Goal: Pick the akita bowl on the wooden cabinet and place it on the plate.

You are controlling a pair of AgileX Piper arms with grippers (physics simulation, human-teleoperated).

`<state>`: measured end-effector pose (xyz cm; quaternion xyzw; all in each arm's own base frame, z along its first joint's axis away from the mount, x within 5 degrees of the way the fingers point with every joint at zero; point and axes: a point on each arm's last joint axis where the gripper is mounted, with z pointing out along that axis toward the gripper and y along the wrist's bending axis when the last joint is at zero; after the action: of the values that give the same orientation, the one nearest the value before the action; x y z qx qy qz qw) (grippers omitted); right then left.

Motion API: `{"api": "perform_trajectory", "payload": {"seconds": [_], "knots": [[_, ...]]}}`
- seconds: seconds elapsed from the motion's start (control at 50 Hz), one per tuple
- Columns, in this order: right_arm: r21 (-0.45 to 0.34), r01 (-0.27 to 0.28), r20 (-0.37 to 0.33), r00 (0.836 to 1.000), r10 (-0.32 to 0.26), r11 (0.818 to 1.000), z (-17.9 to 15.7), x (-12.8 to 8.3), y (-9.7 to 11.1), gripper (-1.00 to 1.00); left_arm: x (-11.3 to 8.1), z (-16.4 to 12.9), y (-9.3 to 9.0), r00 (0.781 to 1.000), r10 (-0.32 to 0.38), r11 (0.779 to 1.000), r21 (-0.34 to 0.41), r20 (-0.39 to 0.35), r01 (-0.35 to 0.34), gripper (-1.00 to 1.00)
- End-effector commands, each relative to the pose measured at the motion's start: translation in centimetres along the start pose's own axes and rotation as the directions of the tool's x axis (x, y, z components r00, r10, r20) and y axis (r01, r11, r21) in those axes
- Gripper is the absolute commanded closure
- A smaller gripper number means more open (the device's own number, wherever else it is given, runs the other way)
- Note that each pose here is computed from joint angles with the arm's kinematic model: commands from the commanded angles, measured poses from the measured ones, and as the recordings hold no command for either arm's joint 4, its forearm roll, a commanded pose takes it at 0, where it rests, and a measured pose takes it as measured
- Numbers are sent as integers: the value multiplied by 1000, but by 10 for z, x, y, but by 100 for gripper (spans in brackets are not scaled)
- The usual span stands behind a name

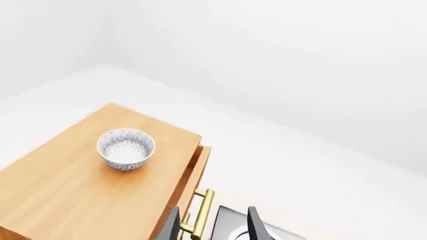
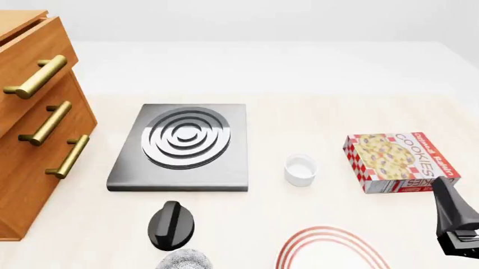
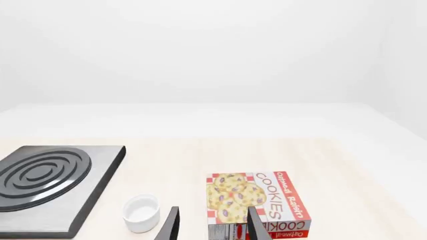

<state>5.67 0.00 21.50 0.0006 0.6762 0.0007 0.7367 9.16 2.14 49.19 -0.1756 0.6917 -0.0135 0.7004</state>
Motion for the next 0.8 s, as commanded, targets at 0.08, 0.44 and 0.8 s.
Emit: {"api": "perform_trajectory", "payload": {"seconds": [0.08,0.44,0.8], "knots": [[0,0,0,1000,0,1000,0,0,0,-100,-17,21,12,998,-49,989,-137,29,53,-100],[0,0,0,1000,0,1000,0,0,0,-100,-28,54,38,995,-76,956,-279,61,90,-100],[0,0,0,1000,0,1000,0,0,0,-100,-37,78,63,992,-82,922,-370,96,112,-100]]}}
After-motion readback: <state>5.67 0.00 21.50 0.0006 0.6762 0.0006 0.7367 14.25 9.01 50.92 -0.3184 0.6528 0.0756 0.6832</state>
